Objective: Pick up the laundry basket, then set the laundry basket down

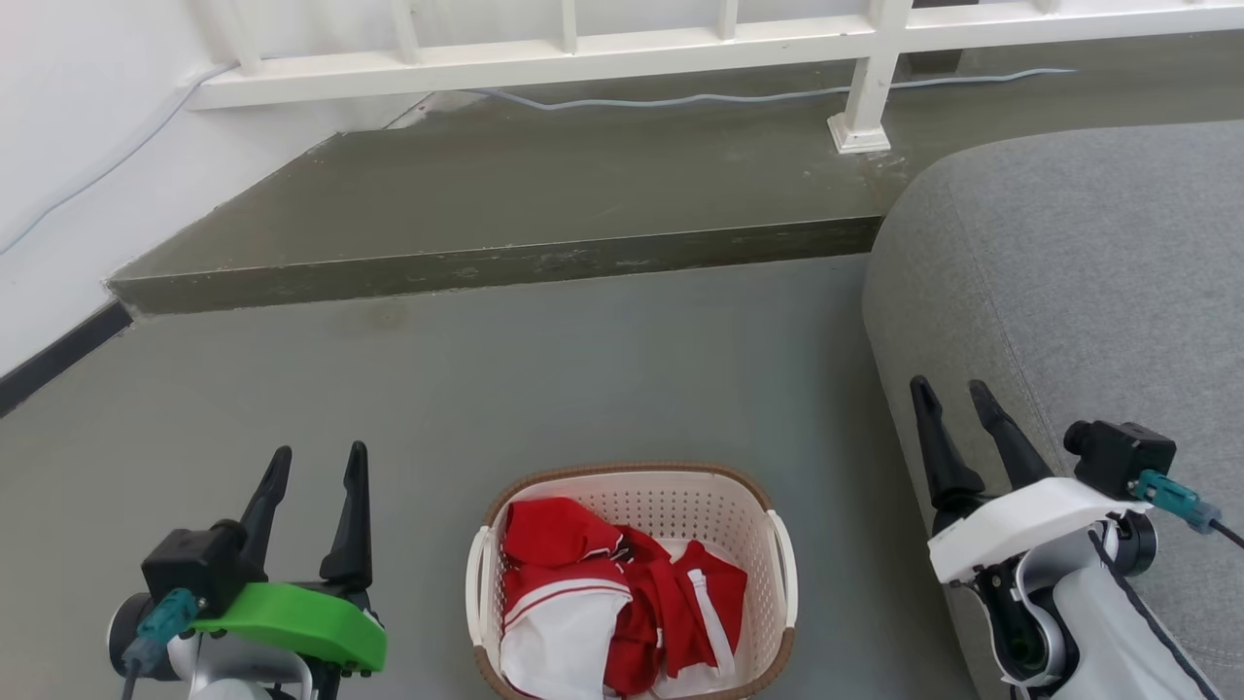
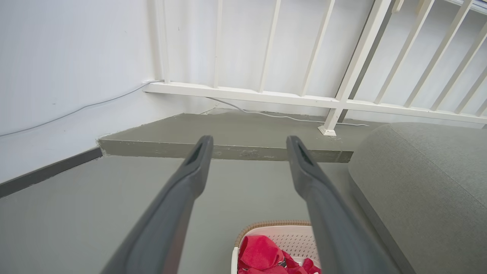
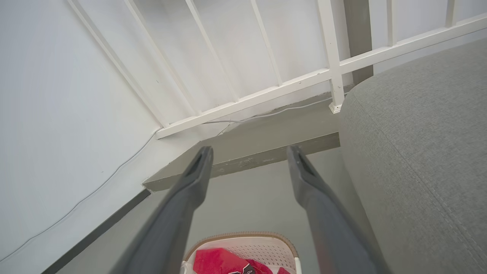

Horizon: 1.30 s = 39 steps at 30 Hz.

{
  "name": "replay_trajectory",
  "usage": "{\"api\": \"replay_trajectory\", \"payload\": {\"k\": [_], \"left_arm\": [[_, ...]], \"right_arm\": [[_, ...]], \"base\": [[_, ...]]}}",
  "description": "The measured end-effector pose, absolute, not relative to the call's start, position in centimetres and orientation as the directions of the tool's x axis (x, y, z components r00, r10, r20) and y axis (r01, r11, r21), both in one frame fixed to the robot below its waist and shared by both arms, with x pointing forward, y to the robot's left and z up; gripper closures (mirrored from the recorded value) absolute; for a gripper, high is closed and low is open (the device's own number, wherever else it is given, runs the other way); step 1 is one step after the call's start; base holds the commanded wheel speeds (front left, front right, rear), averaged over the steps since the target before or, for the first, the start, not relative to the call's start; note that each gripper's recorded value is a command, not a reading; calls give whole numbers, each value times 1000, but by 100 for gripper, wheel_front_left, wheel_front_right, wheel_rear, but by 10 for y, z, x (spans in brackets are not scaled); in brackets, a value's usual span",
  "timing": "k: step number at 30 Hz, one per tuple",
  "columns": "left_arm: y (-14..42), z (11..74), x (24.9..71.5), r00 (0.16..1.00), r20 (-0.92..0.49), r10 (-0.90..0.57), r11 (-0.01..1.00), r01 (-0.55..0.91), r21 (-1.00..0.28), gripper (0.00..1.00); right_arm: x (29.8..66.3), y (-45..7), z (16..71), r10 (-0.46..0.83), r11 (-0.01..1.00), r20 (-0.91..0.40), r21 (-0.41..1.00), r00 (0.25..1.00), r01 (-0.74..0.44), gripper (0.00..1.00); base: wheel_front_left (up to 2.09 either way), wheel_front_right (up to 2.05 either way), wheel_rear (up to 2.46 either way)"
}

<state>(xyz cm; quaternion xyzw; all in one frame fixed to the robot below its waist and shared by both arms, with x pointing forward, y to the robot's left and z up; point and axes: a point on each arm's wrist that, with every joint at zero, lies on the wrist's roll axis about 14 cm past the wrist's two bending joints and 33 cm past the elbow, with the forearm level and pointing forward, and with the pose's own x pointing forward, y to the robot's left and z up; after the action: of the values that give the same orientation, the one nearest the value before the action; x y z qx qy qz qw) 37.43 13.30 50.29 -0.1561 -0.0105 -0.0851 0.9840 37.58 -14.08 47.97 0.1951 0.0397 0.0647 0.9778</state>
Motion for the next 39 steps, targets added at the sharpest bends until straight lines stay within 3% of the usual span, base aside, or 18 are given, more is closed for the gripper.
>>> {"api": "replay_trajectory", "payload": {"k": [11,39], "left_arm": [[125,509,374,978,85,-193,961,205,-184,0],[128,494,388,983,49,-180,961,186,-203,0]], "right_arm": [[376,-132,484,168,952,-14,262,986,-159,0],[383,-137,465,136,955,-65,273,989,-113,0]], "base": [[0,0,0],[0,0,0]]}}
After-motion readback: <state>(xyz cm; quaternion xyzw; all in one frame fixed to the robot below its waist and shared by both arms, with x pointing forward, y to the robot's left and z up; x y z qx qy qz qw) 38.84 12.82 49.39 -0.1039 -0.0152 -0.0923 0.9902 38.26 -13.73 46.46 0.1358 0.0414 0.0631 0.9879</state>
